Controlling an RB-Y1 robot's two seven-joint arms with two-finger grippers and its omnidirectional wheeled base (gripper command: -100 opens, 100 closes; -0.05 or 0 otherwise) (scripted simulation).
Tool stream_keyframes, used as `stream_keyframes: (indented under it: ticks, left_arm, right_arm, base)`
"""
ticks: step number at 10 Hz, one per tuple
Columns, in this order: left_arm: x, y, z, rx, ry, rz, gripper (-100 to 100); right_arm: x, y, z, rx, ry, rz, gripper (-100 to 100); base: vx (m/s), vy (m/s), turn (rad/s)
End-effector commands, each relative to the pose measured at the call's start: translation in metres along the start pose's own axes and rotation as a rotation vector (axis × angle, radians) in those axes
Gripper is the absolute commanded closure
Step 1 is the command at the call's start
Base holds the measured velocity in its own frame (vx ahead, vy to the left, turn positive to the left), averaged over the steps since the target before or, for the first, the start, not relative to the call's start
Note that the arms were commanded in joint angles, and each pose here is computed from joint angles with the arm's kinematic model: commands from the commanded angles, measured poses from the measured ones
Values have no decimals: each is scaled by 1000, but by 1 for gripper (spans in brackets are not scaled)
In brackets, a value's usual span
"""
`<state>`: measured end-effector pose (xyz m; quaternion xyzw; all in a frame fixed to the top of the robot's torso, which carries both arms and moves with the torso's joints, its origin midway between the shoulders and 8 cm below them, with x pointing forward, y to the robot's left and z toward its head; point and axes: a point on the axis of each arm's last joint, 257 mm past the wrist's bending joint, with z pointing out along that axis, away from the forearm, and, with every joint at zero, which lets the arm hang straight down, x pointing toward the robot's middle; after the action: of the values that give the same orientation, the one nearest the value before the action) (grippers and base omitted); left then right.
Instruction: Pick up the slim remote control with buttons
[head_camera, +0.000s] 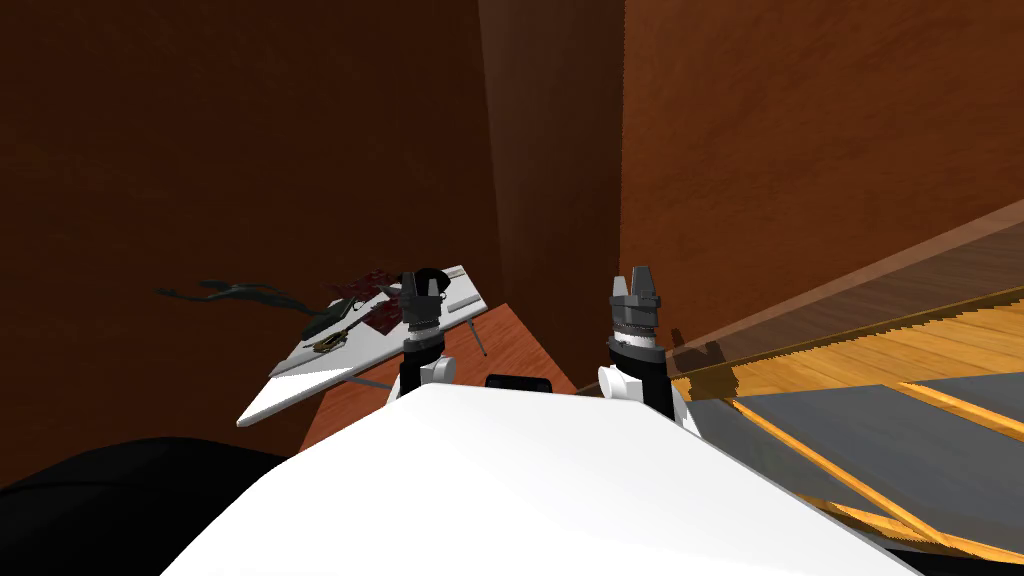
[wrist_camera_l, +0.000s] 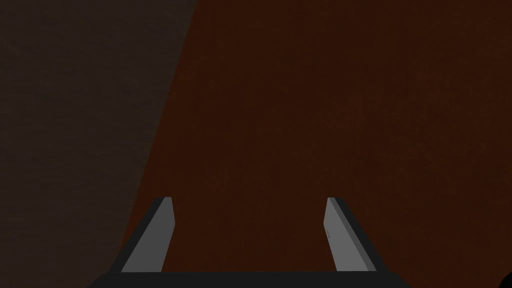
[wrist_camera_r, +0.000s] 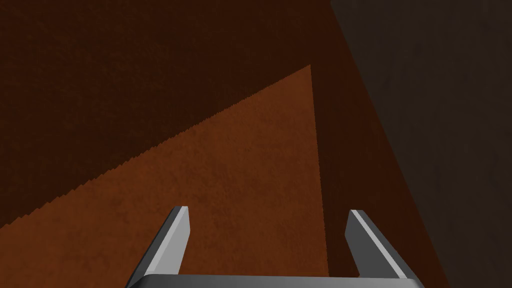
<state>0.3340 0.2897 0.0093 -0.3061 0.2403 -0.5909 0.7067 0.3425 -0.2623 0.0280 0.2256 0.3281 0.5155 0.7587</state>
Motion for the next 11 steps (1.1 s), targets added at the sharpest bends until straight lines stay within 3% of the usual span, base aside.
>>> stream_keyframes:
  ticks: [1,6,7,11]
  left_arm:
    - [1,6,2,-13,36,17,-100]
    - [-12,46,27,-95,125,104,-100]
    - [-12,49,28,-104,125,104,-100]
    - [-38,85,56,-182,120,160,-100]
  right_arm:
    - [0,0,0,0,0,0,0]
    - [0,0,0,0,0,0,0]
    - [0,0,0,0,0,0,0]
    - [0,0,0,0,0,0,0]
  base:
    - [-16,-4,25]
    - [-73,-11,54]
    - [-62,-3,16]
    - [-62,-3,52]
